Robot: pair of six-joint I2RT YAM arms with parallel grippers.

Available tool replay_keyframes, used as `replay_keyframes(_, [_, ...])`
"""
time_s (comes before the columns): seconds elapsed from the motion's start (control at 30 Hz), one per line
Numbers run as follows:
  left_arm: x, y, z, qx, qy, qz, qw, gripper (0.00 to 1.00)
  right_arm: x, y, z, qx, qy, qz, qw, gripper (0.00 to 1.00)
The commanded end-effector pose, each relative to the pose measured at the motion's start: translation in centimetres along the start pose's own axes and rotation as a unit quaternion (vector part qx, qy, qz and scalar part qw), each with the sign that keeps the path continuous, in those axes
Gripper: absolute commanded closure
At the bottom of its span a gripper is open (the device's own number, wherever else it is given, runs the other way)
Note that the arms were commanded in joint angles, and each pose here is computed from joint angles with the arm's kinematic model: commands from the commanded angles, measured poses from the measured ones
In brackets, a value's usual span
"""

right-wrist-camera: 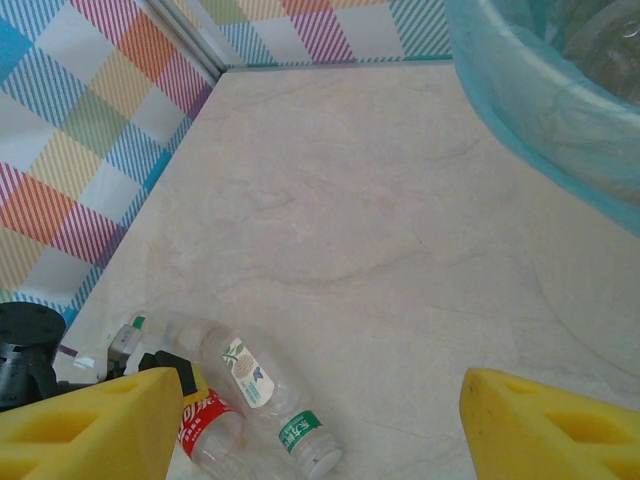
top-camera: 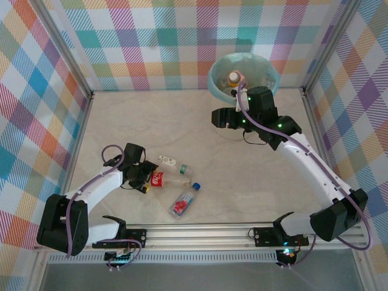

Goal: Put the plastic bottles in the bin

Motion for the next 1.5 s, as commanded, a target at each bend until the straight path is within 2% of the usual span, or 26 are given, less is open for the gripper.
replay_keyframes(0.0, [-0.2, 0.3, 0.3, -0.007, -0.004, 0.003, 1.000, 0.33, -0.2, 0.0, -0.1, -0.001, 0.000, 0.009, 1.000, 0.27])
replay_keyframes(0.27, [-0.1, 0.6, 2.6, -0.028, -0.026, 0.014, 0.999, 0.39, 0.0, 0.0, 0.0, -0.001, -0.002, 0.010, 1.000, 0.26])
replay_keyframes(0.43, [0.1, 0.3, 5.3, -0.060, -0.051, 0.026, 0.997, 0.42, 0.1, 0.3, 0.1, 0.007, -0.003, 0.008, 1.000, 0.27])
replay_keyframes(0.63, [0.3, -1.8, 11.7, -0.128, -0.106, 0.002, 0.986, 0.46, 0.8, 1.5, 1.1, 0.036, -0.016, 0.002, 0.999, 0.28])
replay_keyframes(0.73, [0.7, -4.4, 16.4, -0.182, -0.155, -0.048, 0.970, 0.48, 1.3, 2.9, 2.1, 0.076, -0.029, 0.014, 0.997, 0.27])
replay_keyframes(0.83, [0.8, -7.2, 20.9, -0.219, -0.206, -0.124, 0.946, 0.49, 1.8, 4.9, 3.0, 0.139, -0.042, 0.036, 0.989, 0.27])
replay_keyframes(0.97, [-0.7, -11.5, 25.5, -0.296, -0.224, -0.207, 0.905, 0.49, 2.1, 7.0, 3.5, 0.217, -0.045, 0.029, 0.975, 0.26])
replay_keyframes(1.1, [-2.2, -14.8, 28.5, -0.424, -0.196, -0.183, 0.865, 0.49, 3.2, 8.0, 3.6, 0.271, -0.078, -0.051, 0.958, 0.25])
replay_keyframes(1.27, [-2.9, -18.0, 30.7, -0.508, -0.163, -0.131, 0.836, 0.49, 6.0, 8.2, 4.5, 0.313, -0.168, -0.144, 0.924, 0.19])
replay_keyframes(1.47, [-4.1, -21.0, 31.8, -0.553, -0.120, -0.093, 0.819, 0.49, 8.0, 10.3, 4.8, 0.326, -0.205, -0.151, 0.910, 0.11])
Point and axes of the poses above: each hand's point on the last joint's axis, 136 mm out from that joint toward the fingers, its own z axis back along the fingers, its own y axis along the line the jaws close on, x = y × z, the point moved 3 cm from there along z, back along the fingers, and after that the axes turned 4 degrees about z, right-handed, at the moved point
